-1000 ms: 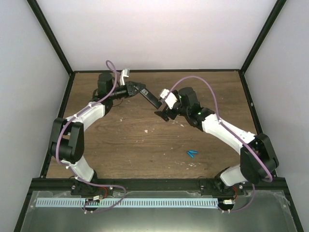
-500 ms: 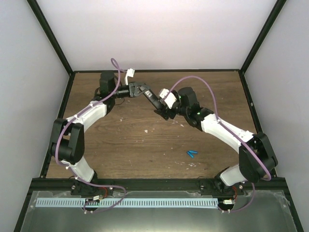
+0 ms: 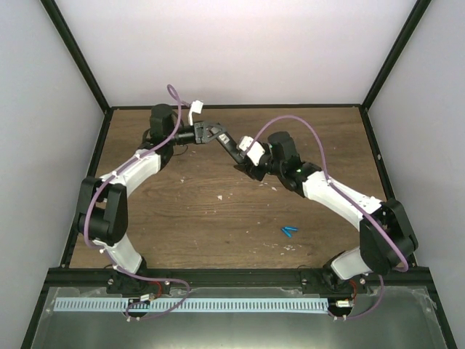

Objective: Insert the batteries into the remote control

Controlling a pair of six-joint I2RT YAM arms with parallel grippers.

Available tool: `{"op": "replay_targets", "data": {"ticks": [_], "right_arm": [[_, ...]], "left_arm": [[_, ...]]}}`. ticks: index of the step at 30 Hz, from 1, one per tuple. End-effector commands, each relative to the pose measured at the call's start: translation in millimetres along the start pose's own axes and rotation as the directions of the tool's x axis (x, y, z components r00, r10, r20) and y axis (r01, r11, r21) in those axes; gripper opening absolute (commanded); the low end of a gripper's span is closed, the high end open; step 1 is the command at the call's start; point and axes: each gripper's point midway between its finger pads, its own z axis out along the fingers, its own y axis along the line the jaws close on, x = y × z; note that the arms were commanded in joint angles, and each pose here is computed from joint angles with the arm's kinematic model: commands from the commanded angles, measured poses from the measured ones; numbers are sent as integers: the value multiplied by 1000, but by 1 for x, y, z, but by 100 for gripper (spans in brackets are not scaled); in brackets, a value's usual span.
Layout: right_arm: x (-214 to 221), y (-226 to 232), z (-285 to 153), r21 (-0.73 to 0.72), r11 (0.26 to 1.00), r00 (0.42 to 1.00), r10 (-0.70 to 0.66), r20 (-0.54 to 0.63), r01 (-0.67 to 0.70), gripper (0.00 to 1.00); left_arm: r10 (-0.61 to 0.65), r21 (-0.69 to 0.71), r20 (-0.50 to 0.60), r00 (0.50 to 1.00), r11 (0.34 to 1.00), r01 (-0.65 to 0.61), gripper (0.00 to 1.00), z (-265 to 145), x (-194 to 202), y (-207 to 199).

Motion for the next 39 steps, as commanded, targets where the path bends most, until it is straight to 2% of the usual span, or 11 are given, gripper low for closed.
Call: {"op": "replay_targets", "data": {"ticks": [1,6,11,14,20,27,39], "right_arm": [[5,7,1,-38,999,1000,-2,-21,1,55],[8,8,2,-44,999,999,6,-36,-7,44],[11,9,3,-45,999,999,6,-43,-8,42],[15,10,5,-53,998,998,12,-59,-15,36],[18,11,5,-51,999,998,15,-67,-18,31],[23,15,7,-71,997,996,14,-84,-20,27],[54,30,12,-110,992,985,38,-169,-57,28]], "left_arm": [[35,12,0,999,999,-35,0,4,-6,0],[31,-6,11,999,1000,-31,0,4,-8,4],[25,-23,21,999,999,-25,0,4,-10,8],[21,-41,34,999,999,-19,0,4,-13,12],[16,-50,39,999,999,-14,0,4,-15,16],[3,-75,59,998,997,2,0,2,-18,23],[-3,-123,96,995,992,14,0,-6,-35,38]]}}
